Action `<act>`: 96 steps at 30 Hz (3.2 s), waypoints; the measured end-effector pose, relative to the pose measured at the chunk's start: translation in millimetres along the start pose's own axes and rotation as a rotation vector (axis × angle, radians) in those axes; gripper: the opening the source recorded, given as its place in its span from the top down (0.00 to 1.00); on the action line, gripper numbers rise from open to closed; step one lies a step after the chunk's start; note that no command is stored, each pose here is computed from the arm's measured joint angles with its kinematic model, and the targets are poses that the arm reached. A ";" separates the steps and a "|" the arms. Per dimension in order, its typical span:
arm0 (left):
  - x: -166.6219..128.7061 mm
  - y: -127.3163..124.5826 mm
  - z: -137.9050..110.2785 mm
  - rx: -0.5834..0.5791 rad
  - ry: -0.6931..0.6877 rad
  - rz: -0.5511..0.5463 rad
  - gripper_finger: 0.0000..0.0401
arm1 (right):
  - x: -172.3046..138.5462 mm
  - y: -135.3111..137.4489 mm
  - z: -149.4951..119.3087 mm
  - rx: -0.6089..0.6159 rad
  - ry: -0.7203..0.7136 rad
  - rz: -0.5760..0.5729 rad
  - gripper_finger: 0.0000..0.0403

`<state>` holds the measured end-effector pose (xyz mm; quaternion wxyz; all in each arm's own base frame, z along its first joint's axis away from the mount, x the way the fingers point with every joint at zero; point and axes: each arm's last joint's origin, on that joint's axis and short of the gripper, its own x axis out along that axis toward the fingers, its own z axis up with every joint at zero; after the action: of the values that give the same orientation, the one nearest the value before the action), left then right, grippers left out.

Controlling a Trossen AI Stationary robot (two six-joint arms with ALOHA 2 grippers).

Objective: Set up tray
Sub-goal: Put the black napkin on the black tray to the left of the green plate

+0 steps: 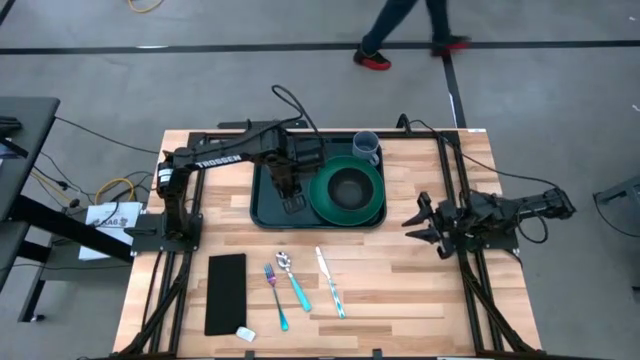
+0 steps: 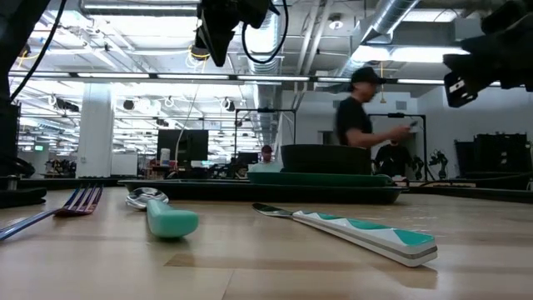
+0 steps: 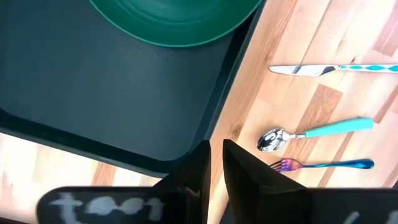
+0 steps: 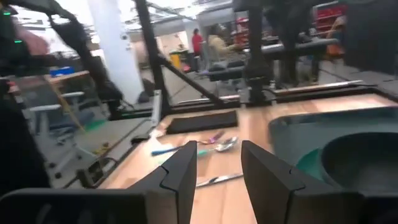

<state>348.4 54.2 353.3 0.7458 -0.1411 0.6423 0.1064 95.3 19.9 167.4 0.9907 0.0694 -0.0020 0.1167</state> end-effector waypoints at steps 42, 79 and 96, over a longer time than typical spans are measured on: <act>3.9 -30.6 -13.2 0.350 0.024 -0.011 0.93 | 0.3 -0.3 -0.9 -0.145 0.011 -0.010 0.71; 93.2 -16.0 -209.4 0.255 0.131 -0.225 0.91 | 0.2 -0.4 -0.7 -0.146 0.010 -0.013 0.71; 145.7 -17.6 -228.9 0.273 0.120 -0.224 0.75 | 0.2 -0.4 -0.8 -0.146 0.010 -0.013 0.71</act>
<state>164.1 -45.0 179.7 0.7257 -0.1151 0.6742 -0.0741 95.6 19.7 166.6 0.9939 -0.0035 -0.0052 0.1102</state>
